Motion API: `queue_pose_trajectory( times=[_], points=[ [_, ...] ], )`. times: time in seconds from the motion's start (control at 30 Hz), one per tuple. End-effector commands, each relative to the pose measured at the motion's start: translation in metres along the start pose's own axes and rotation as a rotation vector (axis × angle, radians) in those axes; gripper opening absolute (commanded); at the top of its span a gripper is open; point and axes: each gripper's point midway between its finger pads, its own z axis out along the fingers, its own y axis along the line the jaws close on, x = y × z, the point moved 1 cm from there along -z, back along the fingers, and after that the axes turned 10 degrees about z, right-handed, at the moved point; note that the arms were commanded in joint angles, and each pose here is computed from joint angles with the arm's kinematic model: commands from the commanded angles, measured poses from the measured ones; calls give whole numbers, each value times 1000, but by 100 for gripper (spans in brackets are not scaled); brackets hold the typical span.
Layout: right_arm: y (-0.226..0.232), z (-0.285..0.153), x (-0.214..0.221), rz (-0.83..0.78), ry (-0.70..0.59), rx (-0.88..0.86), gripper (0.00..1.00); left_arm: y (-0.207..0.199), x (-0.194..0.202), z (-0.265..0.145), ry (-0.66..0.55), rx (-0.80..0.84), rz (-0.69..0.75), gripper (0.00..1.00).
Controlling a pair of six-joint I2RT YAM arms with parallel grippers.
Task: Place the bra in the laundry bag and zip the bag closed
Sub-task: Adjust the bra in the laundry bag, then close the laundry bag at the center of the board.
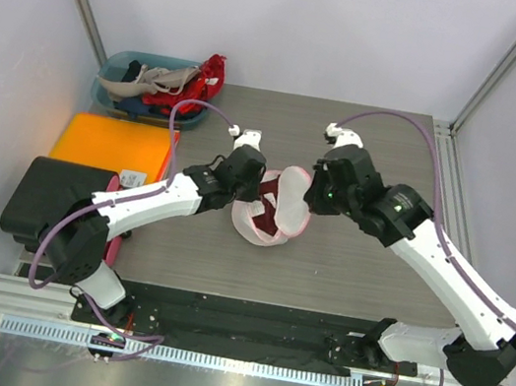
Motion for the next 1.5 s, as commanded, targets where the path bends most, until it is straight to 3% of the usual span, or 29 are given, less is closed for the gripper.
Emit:
queue_pose_trajectory(
  times=[0.0, 0.1, 0.23, 0.27, 0.33, 0.37, 0.5, 0.63, 0.83, 0.97, 1.07, 1.27, 1.37, 1.4, 1.47],
  points=[
    [27, -2, -20, 12, -116, 32, 2, -5, -16, 6, -69, 11, -71, 0],
    [23, 2, -17, -25, -116, 99, 2, -5, -14, 4, -60, 18, -76, 8],
    [8, -10, -23, -14, -170, 146, 2, 6, -16, -13, -97, 10, -79, 50],
    [8, -11, -23, -11, -170, 143, 3, 8, -26, -28, -140, 21, -91, 53],
    [9, -15, -26, -5, -177, 135, 3, 16, -22, -40, -170, 24, -72, 55],
    [10, -16, -26, -4, -177, 130, 3, 16, -40, -62, -254, 60, -93, 55],
    [14, -12, -25, -1, -163, 119, 3, 12, -44, -106, -404, 194, -52, 55],
    [16, -14, -28, 33, -179, 111, 4, -31, -37, -142, -510, 357, 104, 58],
    [26, -14, -24, 68, -158, 57, 4, -90, -9, -150, -642, 455, 336, 64],
    [29, -15, -22, 80, -145, 39, 5, -110, 2, -140, -674, 410, 466, 73],
    [29, -18, -23, 86, -148, 29, 5, -122, -13, -130, -681, 332, 475, 75],
    [33, -20, -20, 94, -131, 5, 4, -128, -31, -106, -622, 150, 512, 70],
    [33, -22, -20, 96, -133, -6, 5, -127, -33, -98, -609, 101, 512, 44],
    [33, -23, -20, 99, -134, -7, 5, -125, -33, -97, -600, 93, 513, 29],
    [27, -27, -22, 101, -155, 5, 9, -123, -34, -99, -584, 150, 477, 16]
  ],
)
